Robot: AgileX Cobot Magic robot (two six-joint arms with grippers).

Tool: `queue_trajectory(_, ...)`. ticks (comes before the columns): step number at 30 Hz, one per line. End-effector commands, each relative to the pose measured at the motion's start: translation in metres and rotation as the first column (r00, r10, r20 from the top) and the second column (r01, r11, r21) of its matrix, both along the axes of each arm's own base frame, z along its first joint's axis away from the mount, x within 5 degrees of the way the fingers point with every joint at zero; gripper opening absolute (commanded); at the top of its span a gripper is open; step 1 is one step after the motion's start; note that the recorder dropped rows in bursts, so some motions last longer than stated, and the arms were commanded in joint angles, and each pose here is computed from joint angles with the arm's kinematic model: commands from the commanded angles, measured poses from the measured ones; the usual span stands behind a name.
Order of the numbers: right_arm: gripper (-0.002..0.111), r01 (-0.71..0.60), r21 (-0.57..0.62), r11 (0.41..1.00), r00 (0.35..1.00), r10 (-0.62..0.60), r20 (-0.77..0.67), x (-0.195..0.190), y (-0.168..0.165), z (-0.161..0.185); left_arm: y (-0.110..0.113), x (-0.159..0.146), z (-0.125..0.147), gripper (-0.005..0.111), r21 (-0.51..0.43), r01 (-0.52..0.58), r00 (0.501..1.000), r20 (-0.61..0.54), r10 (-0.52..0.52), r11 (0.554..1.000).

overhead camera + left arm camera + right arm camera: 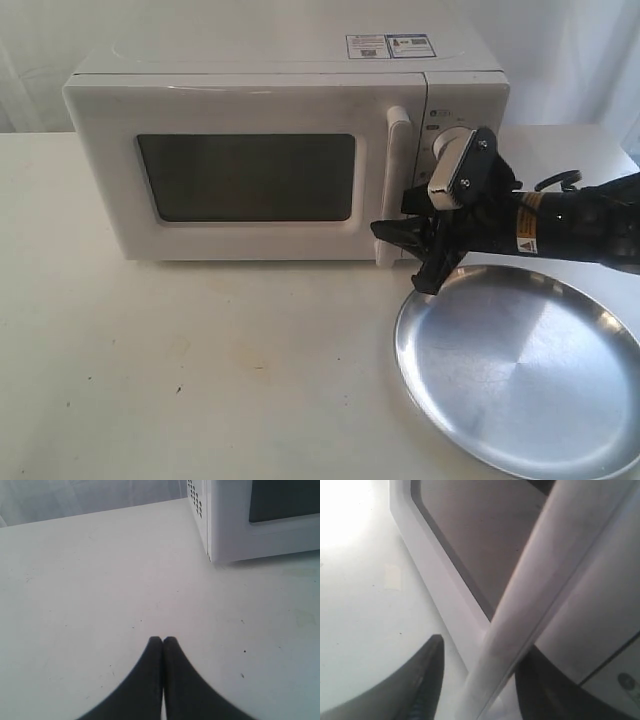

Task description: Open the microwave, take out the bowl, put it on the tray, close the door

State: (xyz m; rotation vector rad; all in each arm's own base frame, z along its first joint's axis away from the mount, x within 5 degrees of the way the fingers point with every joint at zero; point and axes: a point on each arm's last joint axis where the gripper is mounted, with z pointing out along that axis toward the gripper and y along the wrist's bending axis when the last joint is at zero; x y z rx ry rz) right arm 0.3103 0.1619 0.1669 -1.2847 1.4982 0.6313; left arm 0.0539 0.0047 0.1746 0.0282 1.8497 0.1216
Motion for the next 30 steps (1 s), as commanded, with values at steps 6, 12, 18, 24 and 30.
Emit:
queue_trajectory(6,0.0,-0.21,0.049,0.977,0.978,0.209,0.009,-0.011,0.008,0.004,0.0,0.0,-0.001,0.0,-0.009,0.0,1.0,0.0,0.0,1.0)
queue_trajectory(12,0.0,-0.382,0.125,0.916,0.919,0.39,-0.049,-0.03,0.01,0.009,0.0,0.0,-0.001,0.0,-0.009,0.0,1.0,0.0,0.0,1.0)
queue_trajectory(18,0.0,-0.389,0.121,0.913,0.907,0.403,-0.12,-0.043,0.006,0.007,0.0,0.0,-0.001,0.0,-0.009,0.0,1.0,0.0,0.0,1.0)
queue_trajectory(24,0.0,-0.429,0.102,0.898,0.889,0.439,-0.129,-0.077,0.001,0.012,0.0,0.0,-0.001,0.0,-0.009,0.0,1.0,0.0,0.0,1.0)
queue_trajectory(30,0.0,-0.435,0.106,0.894,0.885,0.446,-0.132,-0.102,-0.003,0.024,0.0,0.0,-0.001,0.0,-0.009,0.0,1.0,0.0,0.0,1.0)
